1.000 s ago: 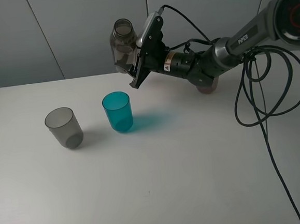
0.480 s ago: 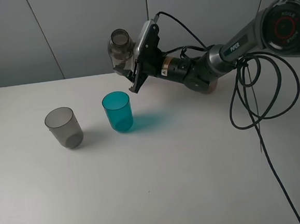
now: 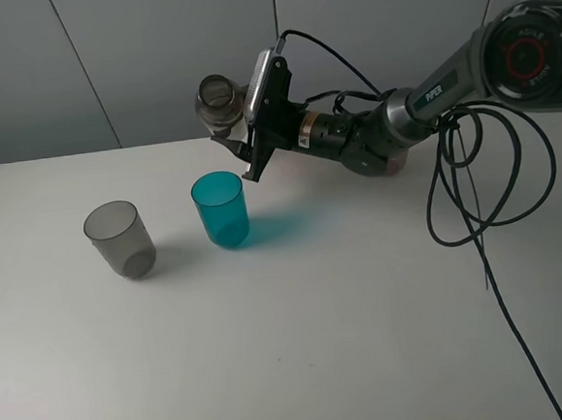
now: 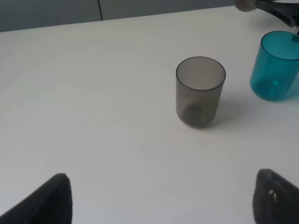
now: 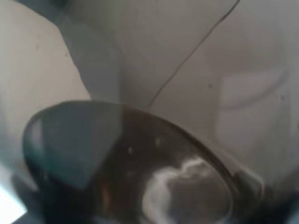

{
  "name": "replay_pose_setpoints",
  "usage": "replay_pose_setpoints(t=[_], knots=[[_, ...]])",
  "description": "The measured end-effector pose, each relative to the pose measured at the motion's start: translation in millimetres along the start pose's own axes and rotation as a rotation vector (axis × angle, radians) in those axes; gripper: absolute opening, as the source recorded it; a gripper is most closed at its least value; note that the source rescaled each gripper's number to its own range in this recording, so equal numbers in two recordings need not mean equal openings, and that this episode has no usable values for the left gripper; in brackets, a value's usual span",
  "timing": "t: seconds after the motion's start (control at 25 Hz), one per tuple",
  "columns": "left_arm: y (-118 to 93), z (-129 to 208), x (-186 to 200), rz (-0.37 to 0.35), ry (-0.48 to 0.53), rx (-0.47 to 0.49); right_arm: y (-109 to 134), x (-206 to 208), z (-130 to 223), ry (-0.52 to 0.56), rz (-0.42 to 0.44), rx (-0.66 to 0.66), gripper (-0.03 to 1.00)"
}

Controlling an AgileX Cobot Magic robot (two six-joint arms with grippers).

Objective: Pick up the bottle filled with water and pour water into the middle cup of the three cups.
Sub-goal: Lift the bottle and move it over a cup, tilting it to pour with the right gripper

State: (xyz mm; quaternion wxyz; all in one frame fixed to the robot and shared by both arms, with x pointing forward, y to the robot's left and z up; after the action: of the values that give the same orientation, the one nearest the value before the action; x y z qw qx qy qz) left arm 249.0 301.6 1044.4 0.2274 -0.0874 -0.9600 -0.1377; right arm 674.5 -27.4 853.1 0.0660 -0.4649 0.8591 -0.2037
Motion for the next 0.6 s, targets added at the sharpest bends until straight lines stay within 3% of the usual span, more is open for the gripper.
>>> replay_pose_setpoints(t=[0.6], knots=[[0.0,0.0,0.0,0.0,0.0,0.0,-1.1,-1.3,-5.7,-0.063,0.009,0.087,0.19]])
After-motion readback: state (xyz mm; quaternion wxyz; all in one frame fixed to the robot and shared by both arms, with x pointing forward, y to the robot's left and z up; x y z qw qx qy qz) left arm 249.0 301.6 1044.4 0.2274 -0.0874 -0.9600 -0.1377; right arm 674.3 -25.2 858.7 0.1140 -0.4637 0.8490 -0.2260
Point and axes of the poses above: a point on each arm's last joint axis where the gripper is mounted, x pointing back along that axis away from the gripper, y along the wrist's bending axis when the last joint is at zero, z = x × y, the point moved 2 cm from there along -x, pointing out along that axis toward the gripper, and after that the axes turned 15 degrees about -x, right-handed, at the moved point
